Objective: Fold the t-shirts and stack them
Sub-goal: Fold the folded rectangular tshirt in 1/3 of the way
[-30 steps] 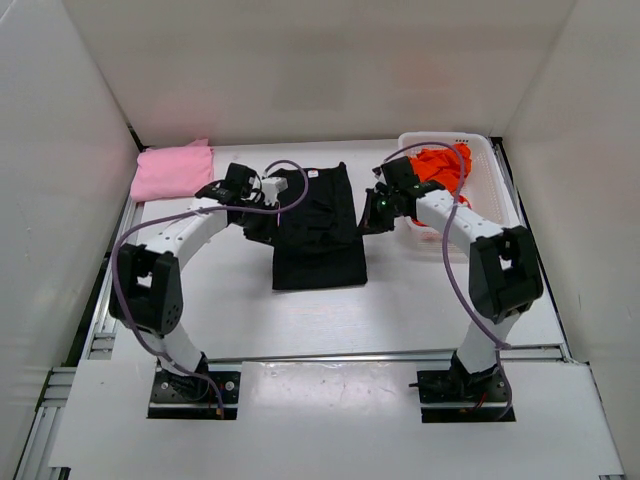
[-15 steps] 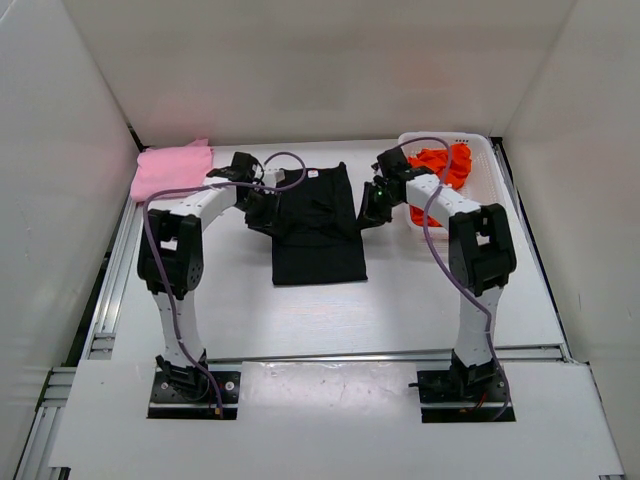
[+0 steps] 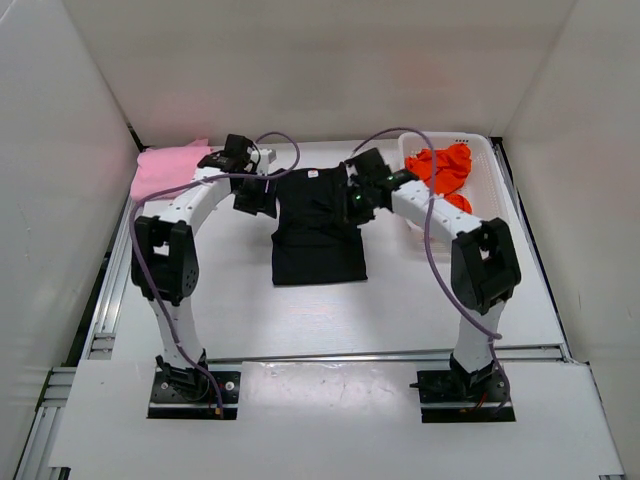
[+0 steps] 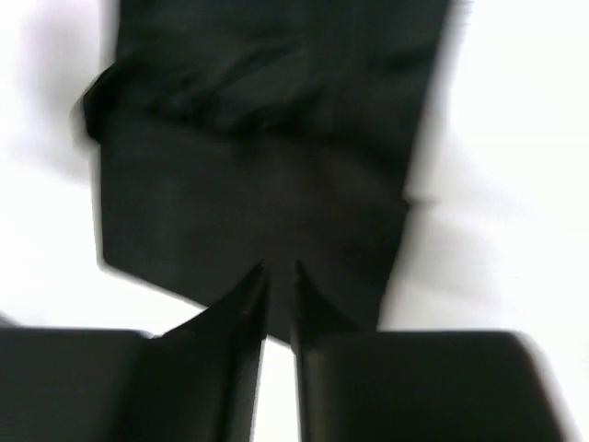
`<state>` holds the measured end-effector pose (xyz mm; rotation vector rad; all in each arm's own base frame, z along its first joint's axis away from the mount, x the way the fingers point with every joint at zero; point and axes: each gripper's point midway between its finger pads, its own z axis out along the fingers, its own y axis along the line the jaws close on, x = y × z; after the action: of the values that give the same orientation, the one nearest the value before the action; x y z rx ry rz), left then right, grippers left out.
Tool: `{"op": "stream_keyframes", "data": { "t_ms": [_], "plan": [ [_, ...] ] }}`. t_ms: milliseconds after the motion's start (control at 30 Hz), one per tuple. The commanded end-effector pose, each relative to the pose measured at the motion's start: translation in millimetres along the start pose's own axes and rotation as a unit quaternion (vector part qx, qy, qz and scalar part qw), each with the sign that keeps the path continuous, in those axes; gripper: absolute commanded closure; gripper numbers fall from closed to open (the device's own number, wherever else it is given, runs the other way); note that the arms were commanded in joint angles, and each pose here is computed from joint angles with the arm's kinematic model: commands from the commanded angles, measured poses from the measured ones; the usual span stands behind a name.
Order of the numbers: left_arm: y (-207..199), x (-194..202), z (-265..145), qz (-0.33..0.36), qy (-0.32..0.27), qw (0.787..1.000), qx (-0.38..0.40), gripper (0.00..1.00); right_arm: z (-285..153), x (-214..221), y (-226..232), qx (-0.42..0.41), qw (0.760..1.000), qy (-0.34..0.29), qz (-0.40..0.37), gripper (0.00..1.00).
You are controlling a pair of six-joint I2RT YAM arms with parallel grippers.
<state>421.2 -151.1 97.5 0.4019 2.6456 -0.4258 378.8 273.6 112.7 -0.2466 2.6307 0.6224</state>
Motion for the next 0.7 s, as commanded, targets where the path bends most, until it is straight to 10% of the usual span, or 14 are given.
{"op": "stream_keyframes", "data": {
  "t_ms": [0, 667],
  "plan": [
    [14.5, -11.5, -48.5, 0.004, -0.045, 0.997, -0.06, 0.3, 2.8, 36.2, 39.6, -0.022, 0.997, 0.012, -0.069, 0.92],
    [-56.0, 122.9, 1.7, 0.01, 0.1, 0.99, 0.094, 0.32, 78.0, 66.5, 57.4, -0.04, 0.997, 0.067, -0.004, 1.0]
  ]
}}
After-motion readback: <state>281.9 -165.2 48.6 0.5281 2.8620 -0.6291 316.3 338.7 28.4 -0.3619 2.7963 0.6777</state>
